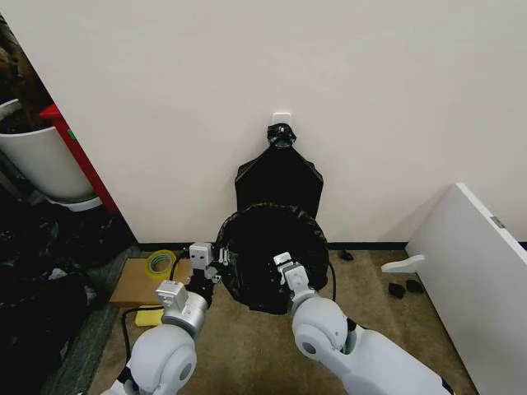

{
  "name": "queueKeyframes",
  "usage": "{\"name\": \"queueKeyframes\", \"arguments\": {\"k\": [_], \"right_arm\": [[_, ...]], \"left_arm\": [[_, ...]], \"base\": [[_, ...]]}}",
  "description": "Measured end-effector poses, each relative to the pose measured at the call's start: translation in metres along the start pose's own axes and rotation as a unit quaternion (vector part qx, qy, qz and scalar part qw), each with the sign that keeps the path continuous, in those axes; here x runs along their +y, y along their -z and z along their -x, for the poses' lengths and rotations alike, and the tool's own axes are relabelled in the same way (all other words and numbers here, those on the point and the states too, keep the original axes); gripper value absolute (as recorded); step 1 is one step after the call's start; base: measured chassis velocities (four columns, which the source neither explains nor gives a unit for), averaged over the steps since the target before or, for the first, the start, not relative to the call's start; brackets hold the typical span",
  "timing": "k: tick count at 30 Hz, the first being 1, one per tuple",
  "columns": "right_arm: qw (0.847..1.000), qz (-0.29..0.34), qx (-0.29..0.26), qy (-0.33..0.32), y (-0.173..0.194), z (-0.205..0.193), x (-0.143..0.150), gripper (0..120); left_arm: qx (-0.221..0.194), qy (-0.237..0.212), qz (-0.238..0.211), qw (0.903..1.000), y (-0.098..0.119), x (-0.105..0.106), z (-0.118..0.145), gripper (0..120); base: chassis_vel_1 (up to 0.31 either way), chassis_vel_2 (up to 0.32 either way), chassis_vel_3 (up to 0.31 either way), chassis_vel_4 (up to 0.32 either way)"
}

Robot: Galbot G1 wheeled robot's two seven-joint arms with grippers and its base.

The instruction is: Place the garbage bag over the trash bin.

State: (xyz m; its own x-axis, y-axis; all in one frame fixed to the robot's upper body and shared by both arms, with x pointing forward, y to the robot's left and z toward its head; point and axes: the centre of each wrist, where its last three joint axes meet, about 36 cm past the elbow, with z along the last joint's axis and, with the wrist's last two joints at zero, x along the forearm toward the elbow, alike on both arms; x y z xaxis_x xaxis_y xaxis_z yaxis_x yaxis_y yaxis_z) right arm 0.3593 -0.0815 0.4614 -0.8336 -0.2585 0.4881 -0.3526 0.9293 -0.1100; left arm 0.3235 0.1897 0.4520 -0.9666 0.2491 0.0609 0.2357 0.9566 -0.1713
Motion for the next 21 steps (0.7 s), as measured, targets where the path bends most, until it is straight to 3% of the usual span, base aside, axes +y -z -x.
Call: {"name": "queueKeyframes", "arguments": {"k": [7, 10, 16, 21], "right_arm": [[0.995, 0.048, -0.072, 0.058, 0.002, -0.012, 0.003, 0], [0.985, 0.074, -0.133, 0.079, 0.003, -0.006, 0.003, 0], [0.979, 0.073, -0.177, 0.067, 0.010, 0.015, -0.001, 0], [0.980, 0.063, -0.181, 0.050, 0.012, 0.034, -0.004, 0]], "left_arm": [[0.011, 0.003, -0.010, 0.9999, -0.006, 0.002, 0.002, 1], [0.019, 0.001, -0.013, 0.9997, -0.010, 0.000, 0.001, 1], [0.026, -0.002, -0.015, 0.9996, -0.014, -0.005, -0.003, 1], [0.027, -0.004, -0.014, 0.9995, -0.014, -0.009, -0.007, 1]], "base": [[0.000, 0.000, 0.000, 0.000], [0.000, 0.000, 0.000, 0.000], [0.000, 0.000, 0.000, 0.000], [0.000, 0.000, 0.000, 0.000]]}}
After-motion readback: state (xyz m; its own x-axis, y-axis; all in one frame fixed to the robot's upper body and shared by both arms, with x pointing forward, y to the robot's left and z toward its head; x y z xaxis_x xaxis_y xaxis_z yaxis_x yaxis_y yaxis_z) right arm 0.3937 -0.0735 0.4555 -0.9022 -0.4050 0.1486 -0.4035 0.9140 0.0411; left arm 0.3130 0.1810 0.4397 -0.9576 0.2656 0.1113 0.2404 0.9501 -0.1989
